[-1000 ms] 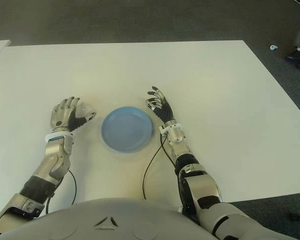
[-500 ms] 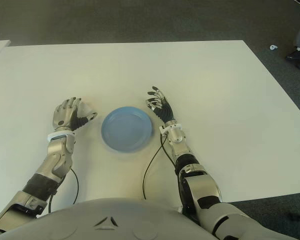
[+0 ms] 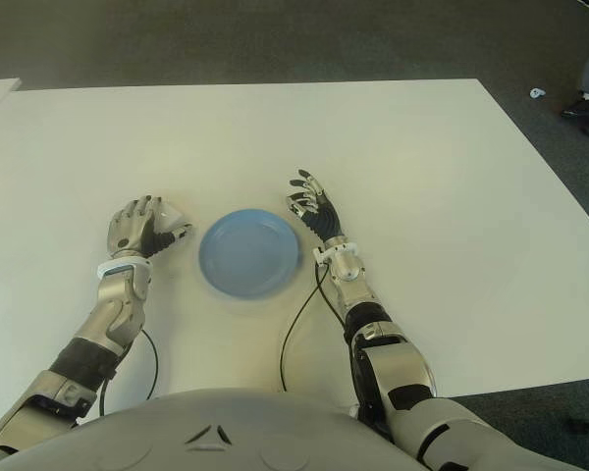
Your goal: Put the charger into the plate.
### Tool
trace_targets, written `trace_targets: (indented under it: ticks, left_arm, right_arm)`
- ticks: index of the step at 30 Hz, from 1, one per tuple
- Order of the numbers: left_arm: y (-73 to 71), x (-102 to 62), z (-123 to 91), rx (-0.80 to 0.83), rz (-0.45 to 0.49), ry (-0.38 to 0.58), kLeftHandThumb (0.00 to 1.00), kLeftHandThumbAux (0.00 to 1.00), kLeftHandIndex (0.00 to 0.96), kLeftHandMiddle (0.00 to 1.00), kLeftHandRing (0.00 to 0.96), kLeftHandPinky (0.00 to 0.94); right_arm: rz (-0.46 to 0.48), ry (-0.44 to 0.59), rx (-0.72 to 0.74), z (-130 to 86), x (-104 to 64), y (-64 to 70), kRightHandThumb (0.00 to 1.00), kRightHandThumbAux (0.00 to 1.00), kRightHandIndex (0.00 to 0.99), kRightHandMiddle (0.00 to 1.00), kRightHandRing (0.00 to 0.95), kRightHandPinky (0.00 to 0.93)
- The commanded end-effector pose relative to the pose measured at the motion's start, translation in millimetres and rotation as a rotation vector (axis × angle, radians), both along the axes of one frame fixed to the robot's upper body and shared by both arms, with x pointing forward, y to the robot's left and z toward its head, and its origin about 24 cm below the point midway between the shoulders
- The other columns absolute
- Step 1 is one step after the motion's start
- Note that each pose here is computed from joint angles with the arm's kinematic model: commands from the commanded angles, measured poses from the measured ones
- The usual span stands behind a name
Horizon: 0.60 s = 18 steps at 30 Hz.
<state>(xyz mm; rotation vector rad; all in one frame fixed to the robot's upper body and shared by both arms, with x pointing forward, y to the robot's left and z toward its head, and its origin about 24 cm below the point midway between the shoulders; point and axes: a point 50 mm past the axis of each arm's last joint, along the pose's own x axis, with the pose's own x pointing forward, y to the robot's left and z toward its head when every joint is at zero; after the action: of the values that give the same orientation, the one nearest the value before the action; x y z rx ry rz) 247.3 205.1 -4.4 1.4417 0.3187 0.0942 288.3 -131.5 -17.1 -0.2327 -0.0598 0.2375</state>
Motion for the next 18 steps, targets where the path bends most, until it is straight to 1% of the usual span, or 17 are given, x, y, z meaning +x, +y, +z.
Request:
trace_targets:
  ticks: [1,6,11,18]
  left_arm:
    - [-2.7,-1.3,-9.3,-0.016,0.009,0.030,0.172,0.233,0.000,0.000,0.000,0.000]
    - [-2.9,-1.4,-12.2,-0.011,0.013,0.046,0.172,0.228,0.000,0.000,0.000,0.000]
    - [-2.8,-2.1,-15.0,-0.010,0.016,0.057,0.167,0.215,0.000,0.000,0.000,0.000]
    - [-1.5,-3.3,-19.0,-0.008,0.024,0.071,0.165,0.214,0.000,0.000,0.000,0.000]
  right_arm:
    - [-0.041,0.226,-0.029,-46.6,-38.8,-13.9,0.099,0.571,0.000,0.242,0.325,0.315]
    - [-0.041,0.229,-0.031,-47.0,-39.2,-14.9,0.099,0.571,0.000,0.248,0.322,0.301]
    - [-0.042,0.236,-0.028,-47.6,-39.5,-15.9,0.103,0.574,0.000,0.245,0.327,0.310]
    - [-0.041,0.241,-0.027,-48.3,-40.1,-17.2,0.105,0.565,0.000,0.250,0.325,0.282]
